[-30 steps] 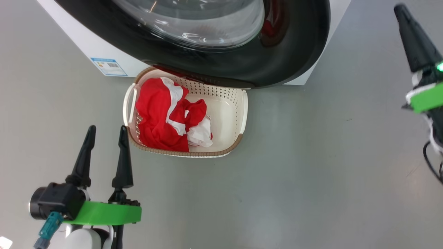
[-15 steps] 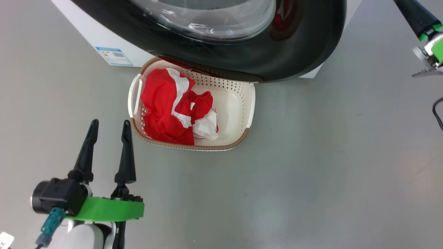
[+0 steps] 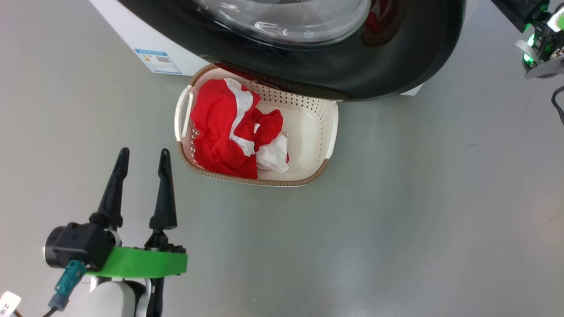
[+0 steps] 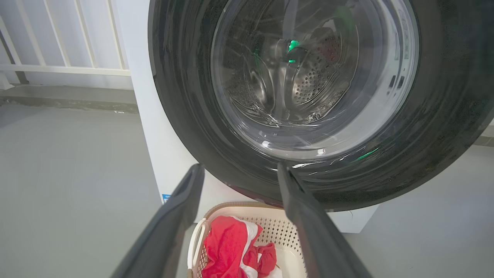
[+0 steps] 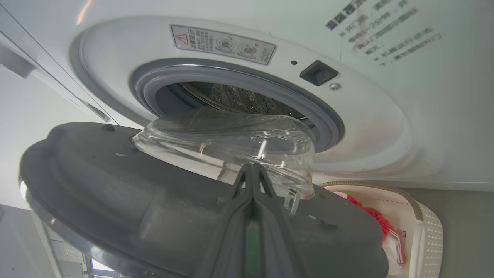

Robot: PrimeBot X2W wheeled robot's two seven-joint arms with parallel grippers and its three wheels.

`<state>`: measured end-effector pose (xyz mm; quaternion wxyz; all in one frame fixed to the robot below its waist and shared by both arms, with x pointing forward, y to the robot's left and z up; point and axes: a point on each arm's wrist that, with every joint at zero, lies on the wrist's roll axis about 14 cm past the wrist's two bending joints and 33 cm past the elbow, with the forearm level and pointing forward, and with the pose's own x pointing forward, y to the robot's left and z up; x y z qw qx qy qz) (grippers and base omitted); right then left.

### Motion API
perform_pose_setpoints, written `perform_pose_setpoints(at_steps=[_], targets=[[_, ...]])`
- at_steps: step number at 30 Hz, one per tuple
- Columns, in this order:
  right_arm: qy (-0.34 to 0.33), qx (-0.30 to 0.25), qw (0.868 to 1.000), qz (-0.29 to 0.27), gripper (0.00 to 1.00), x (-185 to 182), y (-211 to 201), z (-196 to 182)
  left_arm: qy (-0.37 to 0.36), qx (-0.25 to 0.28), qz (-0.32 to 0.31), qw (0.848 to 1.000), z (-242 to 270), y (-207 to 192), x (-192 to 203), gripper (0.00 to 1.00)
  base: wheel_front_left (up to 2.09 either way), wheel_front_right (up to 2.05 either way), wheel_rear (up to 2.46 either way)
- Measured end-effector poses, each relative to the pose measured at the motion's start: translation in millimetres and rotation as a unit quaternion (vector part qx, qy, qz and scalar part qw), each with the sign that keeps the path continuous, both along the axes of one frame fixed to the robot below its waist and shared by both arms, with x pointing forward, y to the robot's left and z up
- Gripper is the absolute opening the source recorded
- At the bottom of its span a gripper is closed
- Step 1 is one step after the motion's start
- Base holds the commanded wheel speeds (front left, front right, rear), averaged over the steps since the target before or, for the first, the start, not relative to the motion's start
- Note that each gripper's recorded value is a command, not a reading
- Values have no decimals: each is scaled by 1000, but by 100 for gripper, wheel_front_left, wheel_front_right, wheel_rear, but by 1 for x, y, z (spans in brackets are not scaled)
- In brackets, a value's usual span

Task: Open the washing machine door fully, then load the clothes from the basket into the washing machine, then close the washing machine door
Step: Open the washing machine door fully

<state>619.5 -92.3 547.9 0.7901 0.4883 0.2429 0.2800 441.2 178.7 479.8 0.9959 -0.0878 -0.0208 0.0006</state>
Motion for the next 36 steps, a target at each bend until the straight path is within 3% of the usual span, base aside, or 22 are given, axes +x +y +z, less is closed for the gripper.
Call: perform_pose_setpoints(at_steps=[22, 36], targets=[[39, 17, 995, 86, 0, -11, 32, 6, -1, -3, 9, 1000, 4, 4, -6, 100, 0, 0, 0], [68, 31, 983, 169, 0, -64, 50, 5, -11, -6, 14, 1000, 14, 7, -18, 100, 0, 0, 0]])
